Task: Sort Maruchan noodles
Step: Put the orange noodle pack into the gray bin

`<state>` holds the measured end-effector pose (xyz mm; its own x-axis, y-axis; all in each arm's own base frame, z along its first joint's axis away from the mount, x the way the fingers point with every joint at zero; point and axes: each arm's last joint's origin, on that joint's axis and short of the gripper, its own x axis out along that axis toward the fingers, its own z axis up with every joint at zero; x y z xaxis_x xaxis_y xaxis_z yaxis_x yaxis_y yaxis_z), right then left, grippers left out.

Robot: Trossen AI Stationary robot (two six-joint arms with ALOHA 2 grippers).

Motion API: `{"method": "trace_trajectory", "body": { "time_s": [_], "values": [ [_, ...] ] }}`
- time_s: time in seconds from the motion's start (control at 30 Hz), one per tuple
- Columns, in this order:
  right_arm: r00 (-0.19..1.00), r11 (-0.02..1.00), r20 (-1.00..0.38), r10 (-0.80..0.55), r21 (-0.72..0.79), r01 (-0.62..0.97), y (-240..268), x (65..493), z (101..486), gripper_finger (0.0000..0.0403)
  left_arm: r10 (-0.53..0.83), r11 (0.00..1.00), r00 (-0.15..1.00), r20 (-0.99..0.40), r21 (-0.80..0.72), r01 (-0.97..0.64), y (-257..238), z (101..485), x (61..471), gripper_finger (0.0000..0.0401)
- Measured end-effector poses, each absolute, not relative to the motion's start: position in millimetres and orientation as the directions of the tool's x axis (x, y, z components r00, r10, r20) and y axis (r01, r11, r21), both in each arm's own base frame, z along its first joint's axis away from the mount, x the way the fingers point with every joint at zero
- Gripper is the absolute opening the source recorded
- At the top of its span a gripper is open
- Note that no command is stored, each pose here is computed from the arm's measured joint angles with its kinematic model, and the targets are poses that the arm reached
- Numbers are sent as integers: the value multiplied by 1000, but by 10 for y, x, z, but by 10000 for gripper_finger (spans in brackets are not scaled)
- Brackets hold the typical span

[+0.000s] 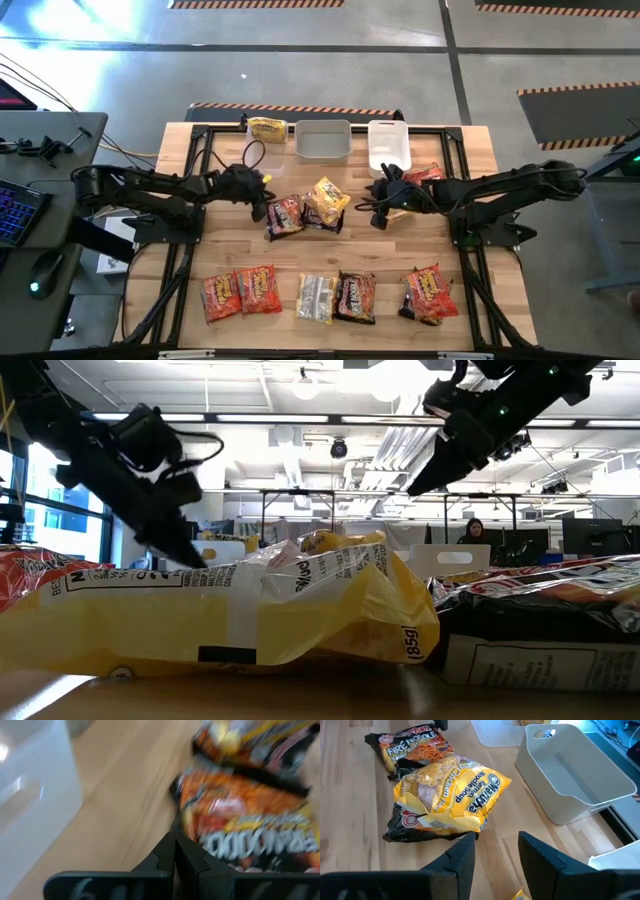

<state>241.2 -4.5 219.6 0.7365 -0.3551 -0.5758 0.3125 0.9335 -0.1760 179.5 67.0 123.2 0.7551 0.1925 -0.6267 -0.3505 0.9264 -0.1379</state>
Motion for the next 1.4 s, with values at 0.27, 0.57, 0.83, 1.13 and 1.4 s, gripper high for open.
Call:
{"method": "trace_trajectory", "body": {
  "time_s": [0.27, 0.57, 0.83, 1.13, 1.4],
  "values": [
    [608, 924, -721, -334, -122, 363, -21, 2329, 2454, 135, 62, 974, 918, -391, -175, -140, 695, 1438, 1928, 1],
    [462, 873, -885, -66, 173, 457, 257, 2149, 2338, 135, -133, 984, 959, -251, -147, 98, 669, 1491, 2016, 1],
    [300, 655, -929, 215, 365, 662, 751, 1932, 2297, 155, -175, 977, 944, -279, -165, 133, 674, 1347, 2071, 0],
    [175, 458, -937, 303, 304, 835, 1322, 1561, 2288, 265, -188, 974, 949, -253, -176, 146, 672, 1240, 2150, 0],
    [215, 386, -961, 172, 267, 883, 1594, 1185, 2267, 291, -190, 969, 949, -253, -206, 139, 678, 1205, 2165, 0]
  ]
}}
